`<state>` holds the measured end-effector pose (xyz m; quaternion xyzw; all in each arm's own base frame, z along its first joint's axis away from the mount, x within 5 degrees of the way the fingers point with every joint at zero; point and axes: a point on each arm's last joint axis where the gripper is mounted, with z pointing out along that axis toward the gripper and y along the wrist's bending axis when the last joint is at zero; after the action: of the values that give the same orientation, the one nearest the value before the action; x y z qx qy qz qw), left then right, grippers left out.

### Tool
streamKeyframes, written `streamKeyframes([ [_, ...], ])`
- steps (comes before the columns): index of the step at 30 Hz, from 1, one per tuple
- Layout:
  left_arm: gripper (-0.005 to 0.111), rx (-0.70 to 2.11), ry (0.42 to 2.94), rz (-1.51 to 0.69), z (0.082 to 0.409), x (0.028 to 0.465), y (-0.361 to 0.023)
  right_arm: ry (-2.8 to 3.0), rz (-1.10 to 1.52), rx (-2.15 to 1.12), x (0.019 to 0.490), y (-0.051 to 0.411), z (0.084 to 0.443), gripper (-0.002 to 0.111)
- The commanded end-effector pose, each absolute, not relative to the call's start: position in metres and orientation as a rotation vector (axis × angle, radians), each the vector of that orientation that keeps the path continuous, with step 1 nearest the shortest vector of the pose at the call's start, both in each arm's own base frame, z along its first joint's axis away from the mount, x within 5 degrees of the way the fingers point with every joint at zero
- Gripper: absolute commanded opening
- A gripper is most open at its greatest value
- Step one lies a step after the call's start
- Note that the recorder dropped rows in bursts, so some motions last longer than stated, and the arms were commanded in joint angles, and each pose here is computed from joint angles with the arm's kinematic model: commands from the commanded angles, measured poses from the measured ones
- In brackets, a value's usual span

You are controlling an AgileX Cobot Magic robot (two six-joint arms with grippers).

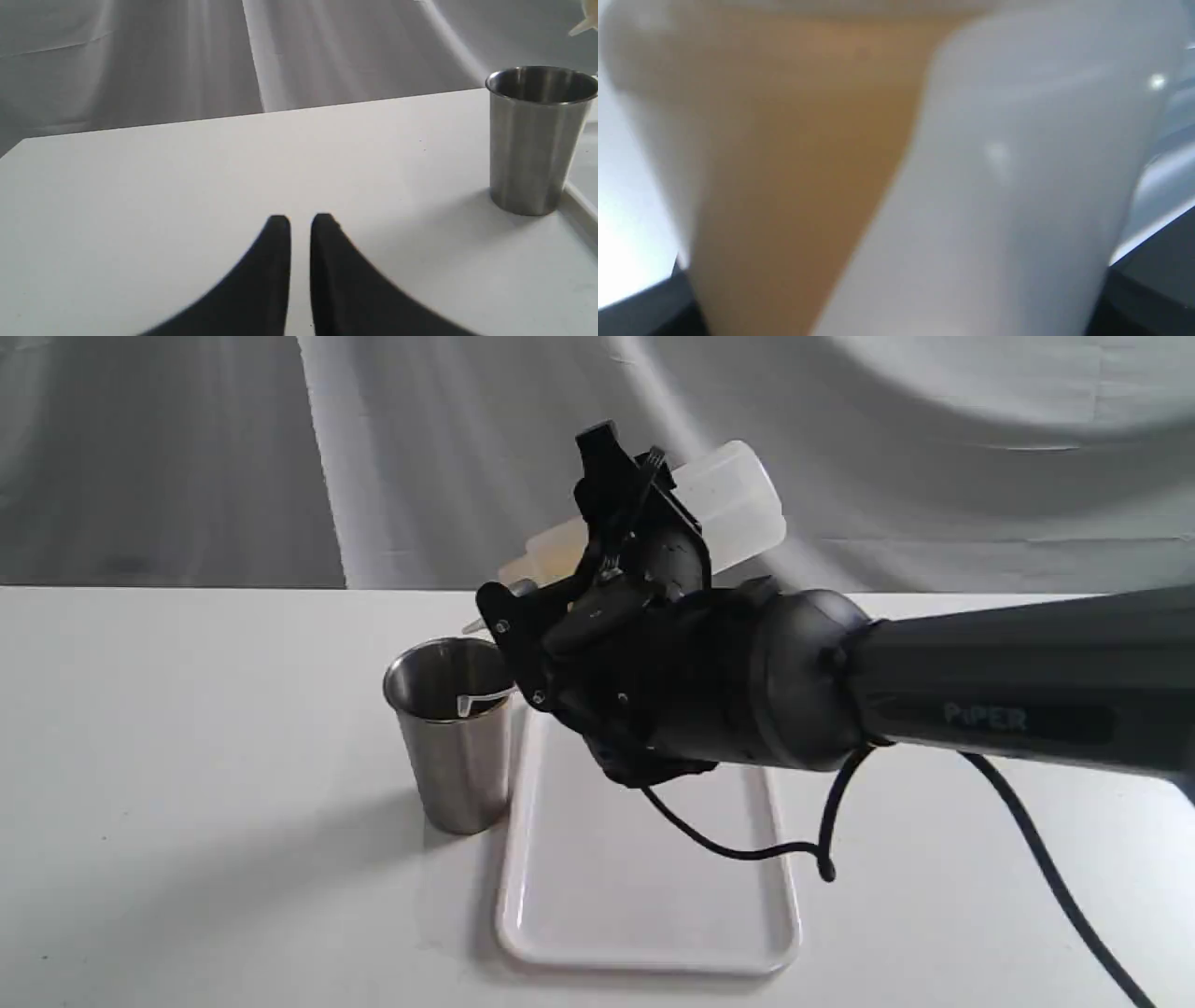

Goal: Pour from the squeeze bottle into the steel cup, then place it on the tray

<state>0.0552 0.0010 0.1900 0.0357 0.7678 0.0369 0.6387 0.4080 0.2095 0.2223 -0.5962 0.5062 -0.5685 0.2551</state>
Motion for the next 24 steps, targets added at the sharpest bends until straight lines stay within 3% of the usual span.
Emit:
streamKeyframes([
  [1,0.008,0.085,1.744,0.082,0.1894,0.0551,0.0008,1.342,-1.577,-1.585,0.4084,0.2096,0.2347,0.000],
  [24,0.008,0.085,1.744,0.082,0.1894,0.0551,0.0008,1.598,-1.293,-1.163,0.4076,0.2080,0.2330,0.000],
])
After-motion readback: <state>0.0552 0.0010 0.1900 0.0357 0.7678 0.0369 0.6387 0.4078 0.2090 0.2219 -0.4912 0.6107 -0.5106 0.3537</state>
